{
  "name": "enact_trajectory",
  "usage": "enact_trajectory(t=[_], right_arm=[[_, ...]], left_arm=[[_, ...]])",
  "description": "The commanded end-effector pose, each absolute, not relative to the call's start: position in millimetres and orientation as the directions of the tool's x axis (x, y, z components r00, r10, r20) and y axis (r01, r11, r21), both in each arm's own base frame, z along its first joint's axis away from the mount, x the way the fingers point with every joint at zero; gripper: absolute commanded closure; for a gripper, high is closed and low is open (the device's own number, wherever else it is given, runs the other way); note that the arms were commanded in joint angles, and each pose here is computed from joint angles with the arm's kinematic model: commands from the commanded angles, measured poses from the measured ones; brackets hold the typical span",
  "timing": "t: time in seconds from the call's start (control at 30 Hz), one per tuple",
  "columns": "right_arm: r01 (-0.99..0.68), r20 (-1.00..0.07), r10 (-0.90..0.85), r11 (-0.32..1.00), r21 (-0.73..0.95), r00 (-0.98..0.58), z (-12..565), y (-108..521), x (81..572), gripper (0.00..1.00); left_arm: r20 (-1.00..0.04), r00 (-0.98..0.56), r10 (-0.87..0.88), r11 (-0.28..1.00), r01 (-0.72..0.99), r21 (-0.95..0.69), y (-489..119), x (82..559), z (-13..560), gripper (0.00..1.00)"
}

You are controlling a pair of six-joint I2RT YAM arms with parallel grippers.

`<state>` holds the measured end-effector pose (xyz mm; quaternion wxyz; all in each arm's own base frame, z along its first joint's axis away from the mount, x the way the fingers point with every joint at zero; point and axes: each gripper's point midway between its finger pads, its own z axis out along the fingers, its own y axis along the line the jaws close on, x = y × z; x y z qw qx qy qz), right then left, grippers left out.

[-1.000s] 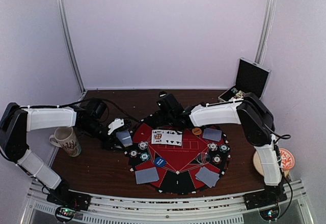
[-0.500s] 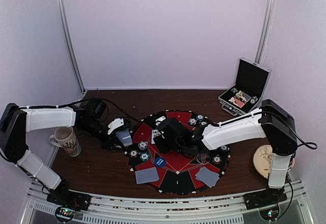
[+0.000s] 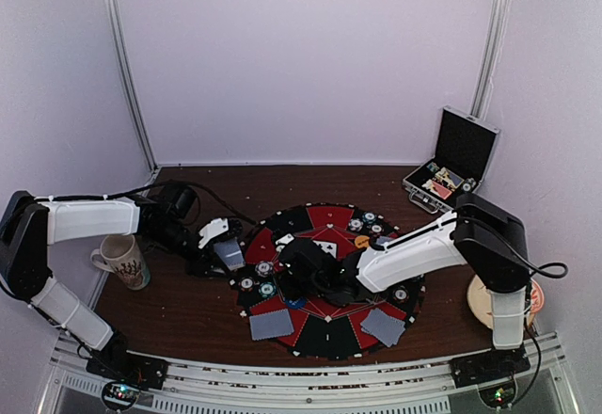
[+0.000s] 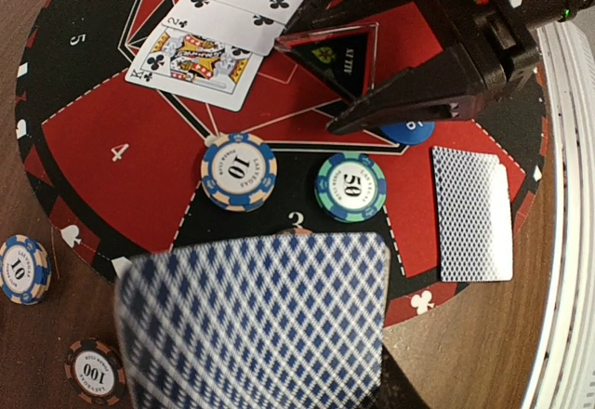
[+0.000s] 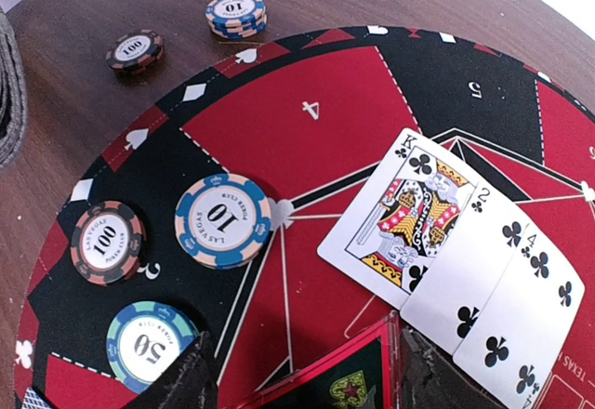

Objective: Distribute texas hold em gaming equipment
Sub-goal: Place the all-in button in the small blind area.

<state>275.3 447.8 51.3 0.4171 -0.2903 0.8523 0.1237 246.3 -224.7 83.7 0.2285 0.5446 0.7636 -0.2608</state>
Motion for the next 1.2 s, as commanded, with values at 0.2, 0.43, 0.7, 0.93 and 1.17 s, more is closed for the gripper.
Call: enact_trajectory(t=[0.2, 0.43, 0.7, 0.93, 1.17], right_arm=[[-0.612, -0.801, -0.377, 0.790, -0.016, -0.465, 45.6, 461.5, 278.1, 0.45], [-0.621, -0.802, -0.376, 0.784, -0.008, -0.464, 43.1, 464.6, 276.8, 0.43], [-0.619, -0.803, -0.377, 0.785, -0.013, -0.461, 43.6, 464.0, 277.7, 0.39], [-0.611, -0.810, -0.376, 0.791, -0.028, -0.450, 49.5, 463.0, 281.1, 0.34], [-0.609, -0.816, -0.374, 0.793, -0.034, -0.442, 56.0, 463.0, 282.4, 0.29]], left_arm=[[-0.668, -0.269, 0.694, 0.255, 0.959, -0.121, -229.1, 250.7, 97.3, 0.65], [-0.668, -0.270, 0.694, 0.256, 0.959, -0.122, -228.8, 250.7, 97.2, 0.65], [-0.667, -0.271, 0.694, 0.255, 0.959, -0.124, -229.0, 250.2, 96.7, 0.65], [-0.667, -0.272, 0.694, 0.257, 0.958, -0.123, -229.0, 251.1, 97.0, 0.65], [-0.667, -0.271, 0.694, 0.256, 0.959, -0.123, -229.2, 250.9, 97.0, 0.65]])
